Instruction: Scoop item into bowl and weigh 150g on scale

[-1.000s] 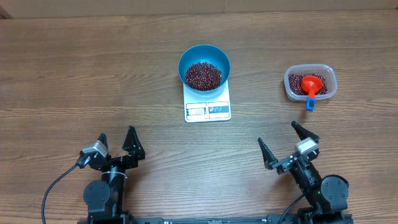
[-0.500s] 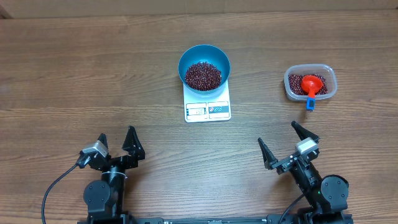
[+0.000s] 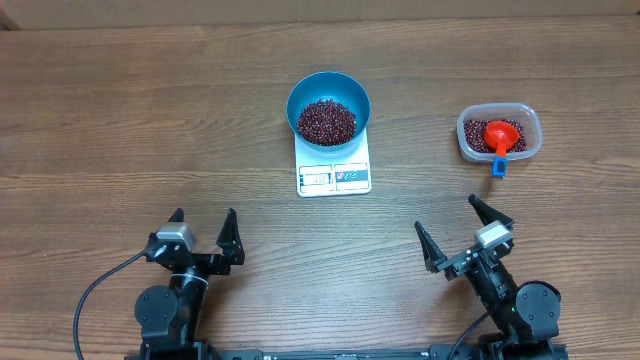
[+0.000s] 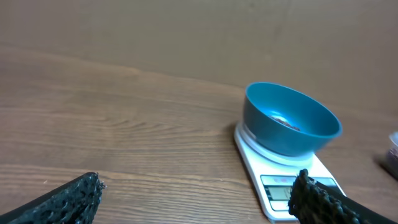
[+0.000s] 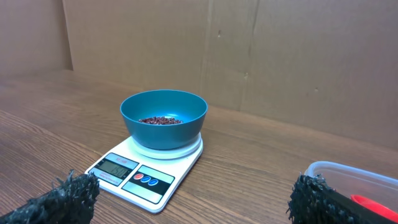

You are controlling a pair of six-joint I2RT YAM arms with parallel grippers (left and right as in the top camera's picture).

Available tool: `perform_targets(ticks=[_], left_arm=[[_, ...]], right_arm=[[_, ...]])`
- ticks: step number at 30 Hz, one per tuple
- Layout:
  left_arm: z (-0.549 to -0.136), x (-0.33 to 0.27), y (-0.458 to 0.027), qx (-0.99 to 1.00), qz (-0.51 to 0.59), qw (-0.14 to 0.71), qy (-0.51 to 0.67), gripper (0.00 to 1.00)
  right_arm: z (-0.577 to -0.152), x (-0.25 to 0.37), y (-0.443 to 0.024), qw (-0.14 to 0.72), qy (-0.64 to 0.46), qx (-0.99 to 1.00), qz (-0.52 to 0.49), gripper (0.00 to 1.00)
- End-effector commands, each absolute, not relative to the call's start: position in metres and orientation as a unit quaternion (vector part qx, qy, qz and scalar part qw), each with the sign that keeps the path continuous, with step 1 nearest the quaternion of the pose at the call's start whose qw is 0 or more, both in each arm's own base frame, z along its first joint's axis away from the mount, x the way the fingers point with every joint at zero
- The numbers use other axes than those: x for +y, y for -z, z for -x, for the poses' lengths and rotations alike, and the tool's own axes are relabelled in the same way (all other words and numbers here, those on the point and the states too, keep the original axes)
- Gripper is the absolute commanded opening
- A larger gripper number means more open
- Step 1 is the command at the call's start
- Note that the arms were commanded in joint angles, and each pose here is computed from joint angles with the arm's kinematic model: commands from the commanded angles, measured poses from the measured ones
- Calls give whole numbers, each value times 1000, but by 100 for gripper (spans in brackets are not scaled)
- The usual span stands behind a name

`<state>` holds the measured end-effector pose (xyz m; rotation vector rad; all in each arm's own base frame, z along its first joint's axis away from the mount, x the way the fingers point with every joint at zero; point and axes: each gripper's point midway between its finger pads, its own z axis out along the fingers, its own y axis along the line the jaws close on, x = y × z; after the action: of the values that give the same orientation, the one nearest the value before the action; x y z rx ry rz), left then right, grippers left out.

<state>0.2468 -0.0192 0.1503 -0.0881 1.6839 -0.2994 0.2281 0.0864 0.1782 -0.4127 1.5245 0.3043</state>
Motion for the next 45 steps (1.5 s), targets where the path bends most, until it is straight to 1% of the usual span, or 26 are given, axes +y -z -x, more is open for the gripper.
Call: perform_targets(ticks=[1, 29, 33, 45], left_arm=[[-245, -30, -150, 743, -13, 656, 132, 100], [-245, -29, -150, 743, -9, 657, 128, 99], [-243, -29, -165, 721, -16, 682, 126, 100], [-243, -29, -164, 723, -15, 680, 126, 99]], right_arm=[[-228, 86, -176, 695, -137, 683, 181, 100], [-228, 86, -176, 695, -137, 683, 181, 100], [-228, 86, -176, 695, -137, 683, 181, 100], [-228, 86, -176, 695, -137, 683, 181, 100]])
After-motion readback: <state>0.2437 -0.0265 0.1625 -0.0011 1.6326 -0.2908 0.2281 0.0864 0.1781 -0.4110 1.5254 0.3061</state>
